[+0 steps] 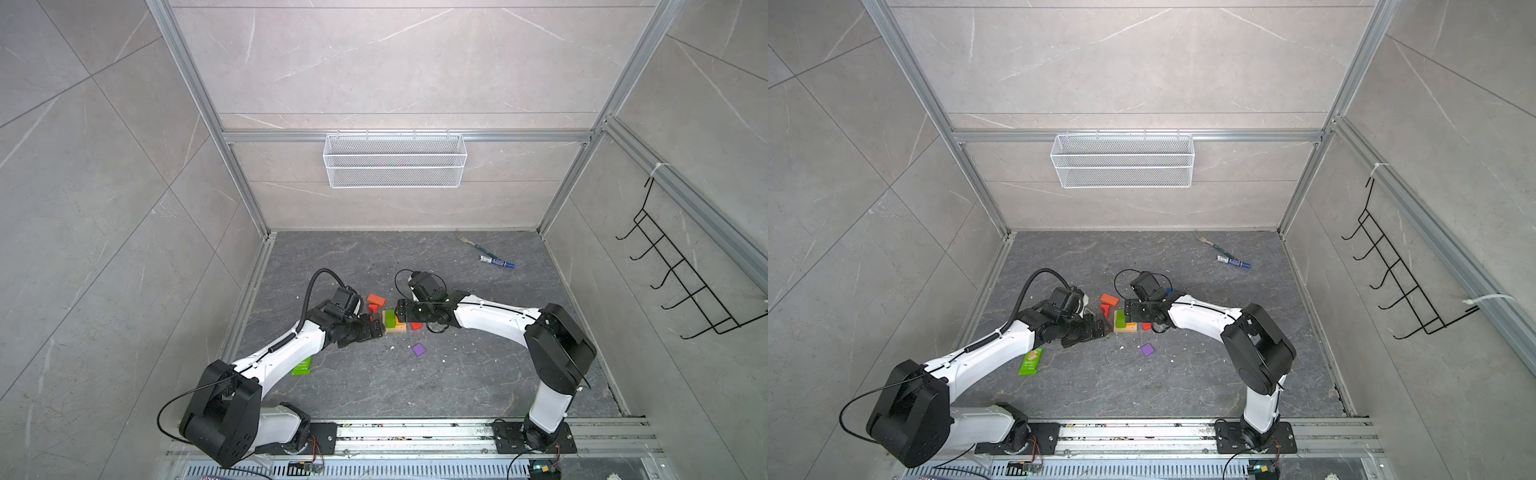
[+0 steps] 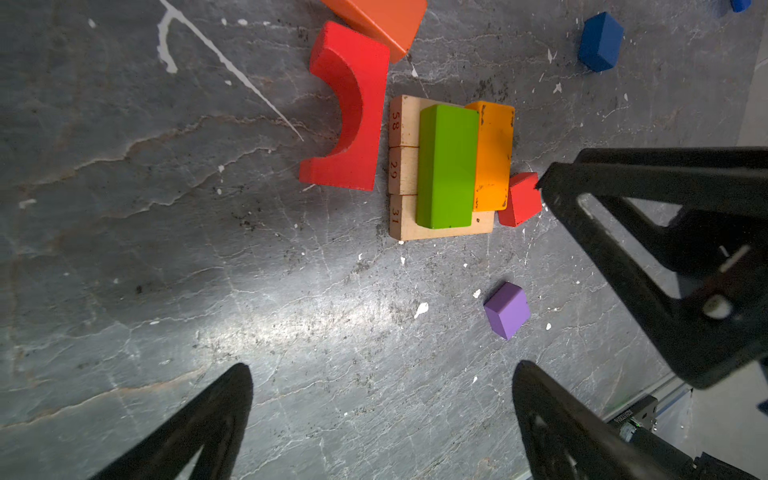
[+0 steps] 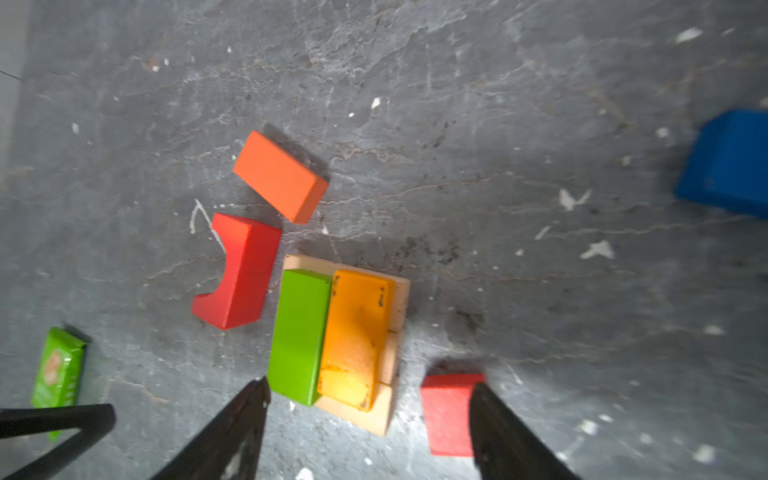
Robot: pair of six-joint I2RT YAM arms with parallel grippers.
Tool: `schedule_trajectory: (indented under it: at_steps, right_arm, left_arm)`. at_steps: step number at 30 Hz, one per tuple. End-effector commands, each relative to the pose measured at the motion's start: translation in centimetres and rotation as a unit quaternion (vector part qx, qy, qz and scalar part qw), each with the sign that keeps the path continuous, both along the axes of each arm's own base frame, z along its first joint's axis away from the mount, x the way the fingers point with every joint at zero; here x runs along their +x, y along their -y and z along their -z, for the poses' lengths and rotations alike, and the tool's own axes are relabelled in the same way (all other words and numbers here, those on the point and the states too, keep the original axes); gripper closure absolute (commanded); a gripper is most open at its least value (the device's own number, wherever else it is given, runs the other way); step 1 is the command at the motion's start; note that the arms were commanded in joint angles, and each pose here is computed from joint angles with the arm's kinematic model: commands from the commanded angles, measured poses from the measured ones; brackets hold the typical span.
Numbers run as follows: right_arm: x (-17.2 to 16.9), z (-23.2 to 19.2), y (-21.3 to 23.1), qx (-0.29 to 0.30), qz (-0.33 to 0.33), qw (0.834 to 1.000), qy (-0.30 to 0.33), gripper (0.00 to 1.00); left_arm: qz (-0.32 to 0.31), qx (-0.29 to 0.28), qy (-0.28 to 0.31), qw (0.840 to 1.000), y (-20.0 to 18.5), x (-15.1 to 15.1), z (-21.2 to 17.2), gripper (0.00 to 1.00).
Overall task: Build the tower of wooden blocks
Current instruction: 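Lower the orange bar onto the wood bars beside the green bar, then open the right gripper and lift it away from the orange bar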
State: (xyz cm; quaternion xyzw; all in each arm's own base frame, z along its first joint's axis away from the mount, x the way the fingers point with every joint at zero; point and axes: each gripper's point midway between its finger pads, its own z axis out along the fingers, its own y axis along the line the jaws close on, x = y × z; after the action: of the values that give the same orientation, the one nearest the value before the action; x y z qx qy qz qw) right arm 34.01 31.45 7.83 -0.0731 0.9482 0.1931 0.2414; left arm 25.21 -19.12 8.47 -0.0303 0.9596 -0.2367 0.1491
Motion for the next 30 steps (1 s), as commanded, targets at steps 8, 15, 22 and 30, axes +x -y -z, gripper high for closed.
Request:
schedule_trajectory:
  at_steps: [8,15,22,30]
  right_arm:
    - [3.1,-1.1,2.1,-0.022,0.018,0.999,-0.017,0.22]
    - [4.9,0.6,2.3,0.002,0.026,0.998,-0.058,0.2]
    - [5.3,2.2,2.2,0.015,0.023,0.995,-0.091,0.19]
    - [5.4,3.6,1.9,0.01,0.023,0.994,-0.11,0.18]
  left_arm:
    - [0.001,0.023,0.002,1.0,-1.3,-0.3,-0.1,0.0]
    - [0.001,0.01,0.002,1.0,-1.0,-0.4,-0.3,0.0]
    - [-0.001,0.007,0.0,1.0,-0.9,-0.3,-0.3,0.0]
    - [0.0,0.002,0.0,1.0,-0.7,-0.2,-0.6,0.0]
